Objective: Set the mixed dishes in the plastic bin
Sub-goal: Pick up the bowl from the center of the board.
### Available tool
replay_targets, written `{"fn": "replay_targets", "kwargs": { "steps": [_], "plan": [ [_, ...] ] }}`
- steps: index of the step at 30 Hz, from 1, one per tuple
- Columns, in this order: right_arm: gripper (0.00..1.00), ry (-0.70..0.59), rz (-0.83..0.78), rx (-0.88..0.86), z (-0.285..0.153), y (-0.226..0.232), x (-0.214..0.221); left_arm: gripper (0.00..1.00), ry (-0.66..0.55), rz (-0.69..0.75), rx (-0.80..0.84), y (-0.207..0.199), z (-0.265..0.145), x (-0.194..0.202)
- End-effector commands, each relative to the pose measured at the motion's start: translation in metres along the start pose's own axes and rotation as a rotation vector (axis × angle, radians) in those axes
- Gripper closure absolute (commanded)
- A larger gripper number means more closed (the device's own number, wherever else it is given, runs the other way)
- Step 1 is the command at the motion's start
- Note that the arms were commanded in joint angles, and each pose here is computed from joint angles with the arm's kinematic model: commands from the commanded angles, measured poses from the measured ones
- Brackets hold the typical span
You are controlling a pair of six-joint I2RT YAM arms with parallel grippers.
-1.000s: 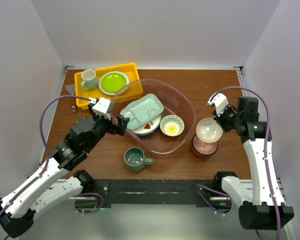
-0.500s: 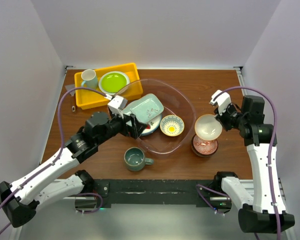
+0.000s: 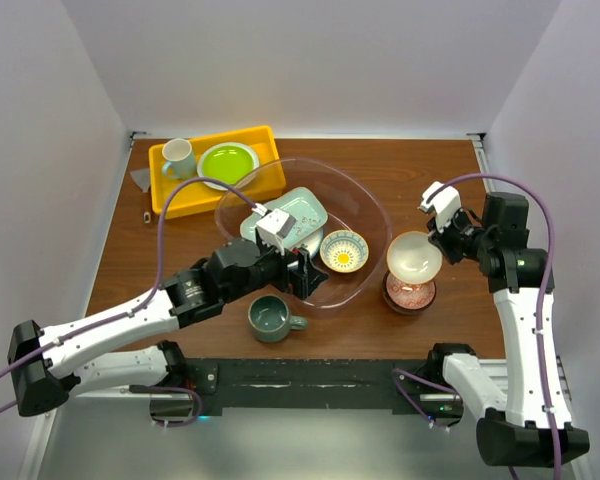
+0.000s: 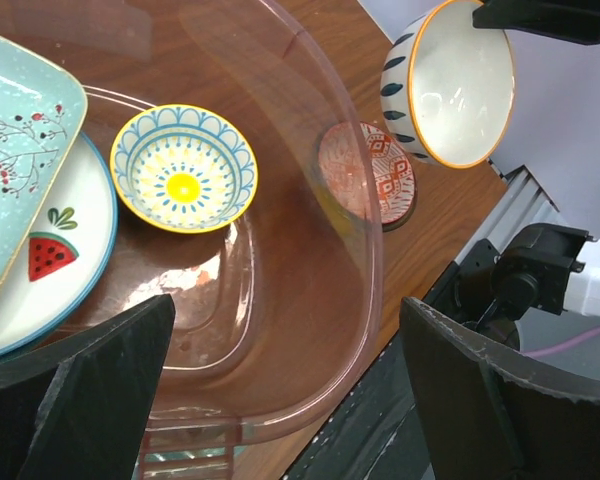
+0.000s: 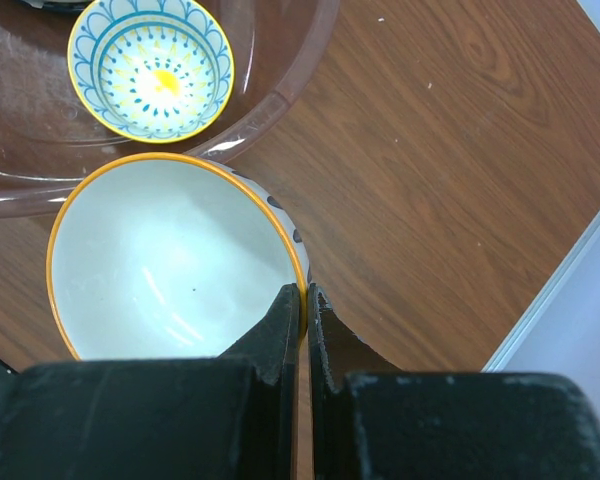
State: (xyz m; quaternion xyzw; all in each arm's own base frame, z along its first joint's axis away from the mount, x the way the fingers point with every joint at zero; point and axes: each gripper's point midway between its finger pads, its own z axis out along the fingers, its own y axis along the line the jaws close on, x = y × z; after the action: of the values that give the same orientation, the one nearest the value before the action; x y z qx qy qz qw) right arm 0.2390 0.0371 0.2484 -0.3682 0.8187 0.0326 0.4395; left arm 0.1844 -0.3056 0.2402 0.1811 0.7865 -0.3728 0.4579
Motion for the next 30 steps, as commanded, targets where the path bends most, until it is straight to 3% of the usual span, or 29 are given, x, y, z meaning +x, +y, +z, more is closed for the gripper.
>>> {"fn": "replay_targets", "kwargs": {
  "steps": [1, 30],
  "plan": [
    [1.0, -0.102, -0.021, 0.017, -0.013, -0.003, -0.028, 0.0, -0.105, -0.037, 0.033, -0.024, 0.004, -0.032],
    [1.0, -0.104, -0.01, -0.002, -0.011, 0.0, -0.028, 0.0, -0.126, -0.05, 0.074, -0.057, 0.018, -0.021]
  ]
}}
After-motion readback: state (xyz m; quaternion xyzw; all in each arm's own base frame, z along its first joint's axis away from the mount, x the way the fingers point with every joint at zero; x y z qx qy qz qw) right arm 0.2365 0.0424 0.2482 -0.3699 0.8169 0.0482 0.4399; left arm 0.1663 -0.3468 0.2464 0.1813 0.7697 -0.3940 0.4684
